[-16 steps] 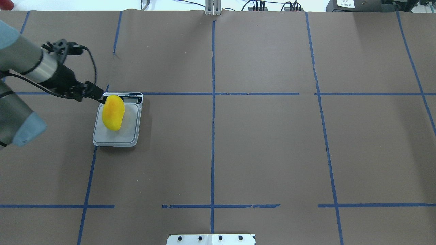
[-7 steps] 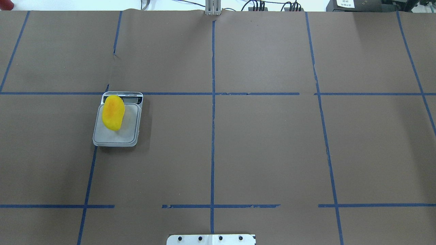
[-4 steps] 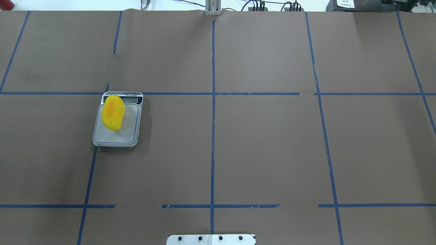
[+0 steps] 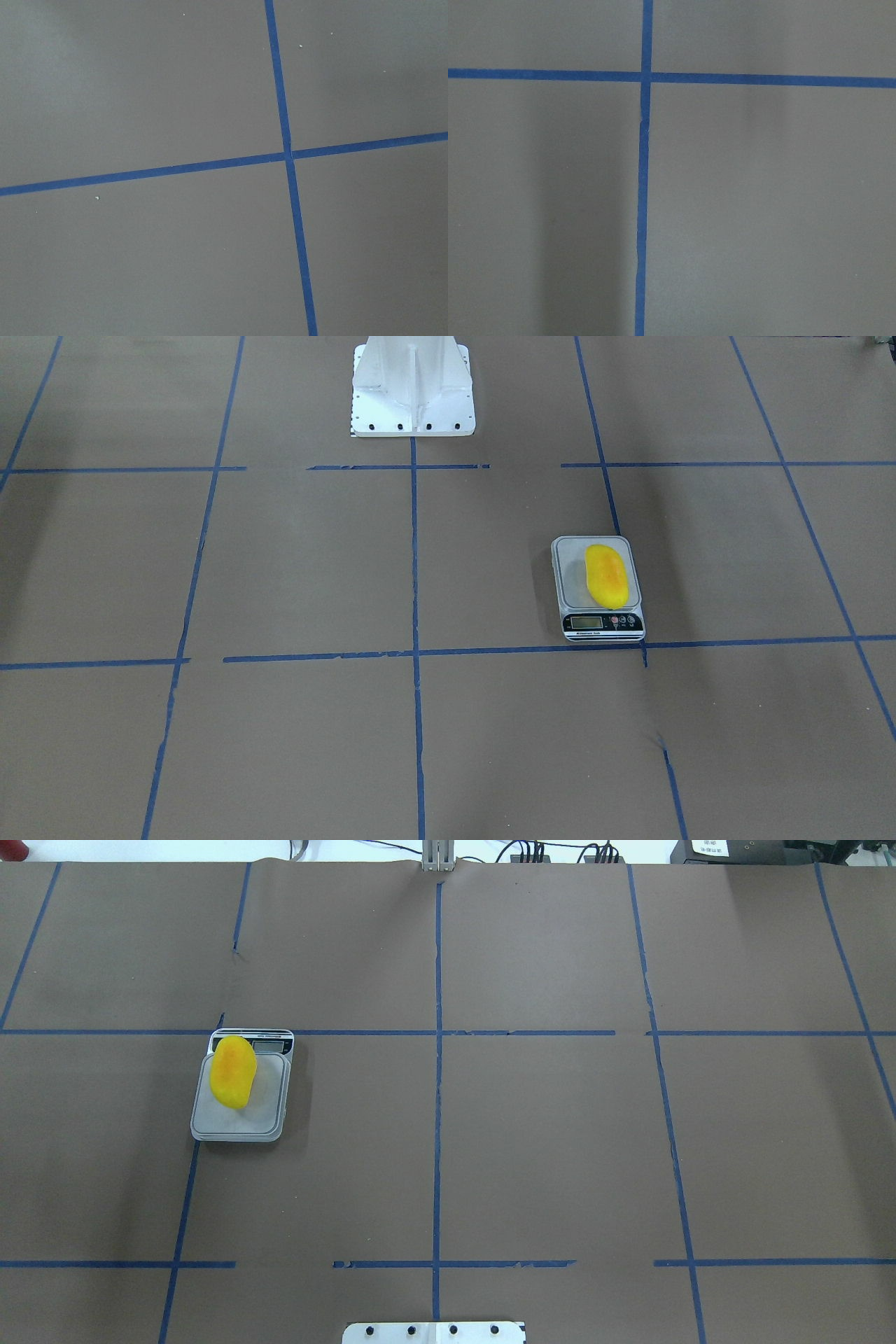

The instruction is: Weigh mango

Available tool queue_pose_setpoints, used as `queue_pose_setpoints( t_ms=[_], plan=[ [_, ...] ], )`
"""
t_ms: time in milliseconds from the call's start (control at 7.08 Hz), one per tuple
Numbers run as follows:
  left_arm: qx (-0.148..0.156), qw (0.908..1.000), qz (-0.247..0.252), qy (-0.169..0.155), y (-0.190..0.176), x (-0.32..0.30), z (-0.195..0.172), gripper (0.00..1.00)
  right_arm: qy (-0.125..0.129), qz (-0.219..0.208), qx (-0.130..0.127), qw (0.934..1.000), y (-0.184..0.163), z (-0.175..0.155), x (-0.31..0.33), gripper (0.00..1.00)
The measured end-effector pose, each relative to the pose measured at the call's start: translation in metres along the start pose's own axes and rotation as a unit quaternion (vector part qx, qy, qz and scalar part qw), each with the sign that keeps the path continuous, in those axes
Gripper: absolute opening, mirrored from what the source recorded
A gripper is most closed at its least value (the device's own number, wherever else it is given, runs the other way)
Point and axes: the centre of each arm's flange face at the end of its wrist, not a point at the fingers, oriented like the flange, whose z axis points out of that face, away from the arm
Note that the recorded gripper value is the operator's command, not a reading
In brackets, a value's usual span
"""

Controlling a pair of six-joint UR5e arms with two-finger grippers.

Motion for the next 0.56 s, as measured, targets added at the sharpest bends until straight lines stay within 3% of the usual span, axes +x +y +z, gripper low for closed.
queue_pose_setpoints(
  t_ms=[565],
  plan=[
    [0.010, 0.9999, 0.010, 0.000, -0.0014, 0.0085, -0.0089, 1.00, 0.000, 0.000, 0.000, 1.0000, 0.0000, 0.0000, 0.0000, 1.00]
  ],
)
